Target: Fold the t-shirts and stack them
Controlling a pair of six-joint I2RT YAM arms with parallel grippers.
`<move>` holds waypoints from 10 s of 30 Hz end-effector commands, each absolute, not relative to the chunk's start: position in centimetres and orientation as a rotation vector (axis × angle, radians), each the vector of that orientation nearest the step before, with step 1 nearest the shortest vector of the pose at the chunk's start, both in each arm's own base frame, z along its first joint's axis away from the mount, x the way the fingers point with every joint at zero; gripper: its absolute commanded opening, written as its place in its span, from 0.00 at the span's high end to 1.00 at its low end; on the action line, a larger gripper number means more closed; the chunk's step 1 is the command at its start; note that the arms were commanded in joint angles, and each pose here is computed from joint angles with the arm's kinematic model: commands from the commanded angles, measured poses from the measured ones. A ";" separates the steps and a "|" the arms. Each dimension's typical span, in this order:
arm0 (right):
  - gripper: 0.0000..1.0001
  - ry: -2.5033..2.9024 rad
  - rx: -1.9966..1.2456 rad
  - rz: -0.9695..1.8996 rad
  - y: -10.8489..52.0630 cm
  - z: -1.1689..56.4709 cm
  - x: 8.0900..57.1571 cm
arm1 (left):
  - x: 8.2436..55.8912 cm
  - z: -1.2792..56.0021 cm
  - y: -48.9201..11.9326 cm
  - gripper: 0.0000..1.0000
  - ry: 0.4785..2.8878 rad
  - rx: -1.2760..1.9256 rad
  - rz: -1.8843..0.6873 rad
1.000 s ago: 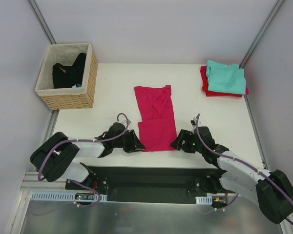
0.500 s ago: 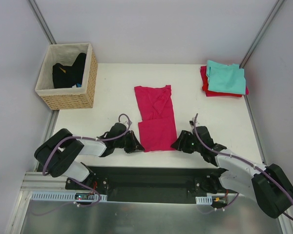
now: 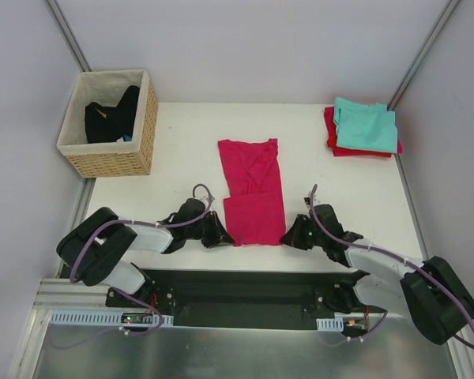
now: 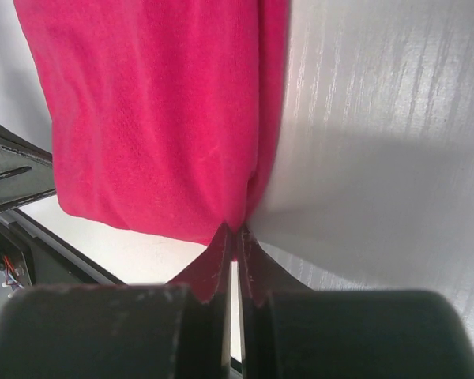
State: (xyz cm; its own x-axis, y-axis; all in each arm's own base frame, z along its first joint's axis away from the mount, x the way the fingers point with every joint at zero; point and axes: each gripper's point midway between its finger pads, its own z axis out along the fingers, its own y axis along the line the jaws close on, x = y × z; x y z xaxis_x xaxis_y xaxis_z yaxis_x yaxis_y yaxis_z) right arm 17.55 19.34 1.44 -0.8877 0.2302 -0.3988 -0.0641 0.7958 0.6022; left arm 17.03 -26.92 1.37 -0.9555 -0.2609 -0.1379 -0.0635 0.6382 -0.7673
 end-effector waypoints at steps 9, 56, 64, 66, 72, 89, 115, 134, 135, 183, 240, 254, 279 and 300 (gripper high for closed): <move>0.99 2.527 0.054 0.846 19.6 2.9 15.7 | 15.9 4.4 -26.0 1.00 2.566 -0.180 -1.141; 1.00 2.225 0.038 0.701 21.0 19.6 30.0 | 28.5 17.9 -27.3 1.00 2.258 -0.102 -0.997; 1.00 2.245 0.054 0.723 22.3 19.8 34.3 | 33.2 20.0 -28.2 1.00 2.216 -0.110 -1.036; 0.99 2.231 0.059 0.727 22.4 20.3 35.1 | 34.1 20.5 -28.2 1.00 2.206 -0.114 -1.044; 1.00 2.232 0.101 0.731 21.7 20.1 38.0 | 36.6 21.4 -27.7 1.00 2.182 -0.149 -1.047; 0.99 2.262 0.164 0.806 23.0 17.4 46.3 | 41.5 17.7 -26.8 1.00 2.229 -0.252 -1.060; 0.00 2.180 0.108 0.842 26.4 14.7 56.8 | 47.0 13.2 -21.4 1.00 2.218 -0.463 -0.994; 0.00 2.103 -0.040 0.965 28.9 20.8 48.6 | 42.7 20.5 -22.6 0.01 2.130 -0.371 -1.042; 0.00 2.105 -0.048 0.978 29.4 20.6 48.7 | 42.4 20.6 -23.3 0.01 2.130 -0.357 -1.057; 0.03 2.559 -0.071 0.547 27.4 0.3 22.4 | 26.8 17.2 -22.7 0.01 2.219 -0.299 -1.089; 0.04 2.248 -0.027 0.316 15.5 16.4 18.9 | 11.7 6.3 -31.7 0.01 2.561 -0.105 -1.151; 0.03 2.318 -0.069 0.330 17.2 15.0 19.0 | 15.3 15.3 -34.5 0.01 2.344 0.070 -1.068; 0.66 2.440 -0.091 0.384 21.1 9.2 19.9 | 18.8 8.7 -29.6 0.01 2.484 -0.063 -0.936; 0.61 2.494 -0.087 0.388 22.2 6.7 20.9 | 19.2 6.1 -25.2 0.01 2.513 -0.172 -0.853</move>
State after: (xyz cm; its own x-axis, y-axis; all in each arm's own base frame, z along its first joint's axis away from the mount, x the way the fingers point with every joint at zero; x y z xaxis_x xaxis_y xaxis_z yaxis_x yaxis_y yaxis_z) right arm 20.43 21.46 6.48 -0.8184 0.0173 -0.5743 -0.1433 0.9618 0.2332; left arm 19.14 -25.12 5.76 -0.8775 -0.2771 -0.3915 0.0125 0.8028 -0.5961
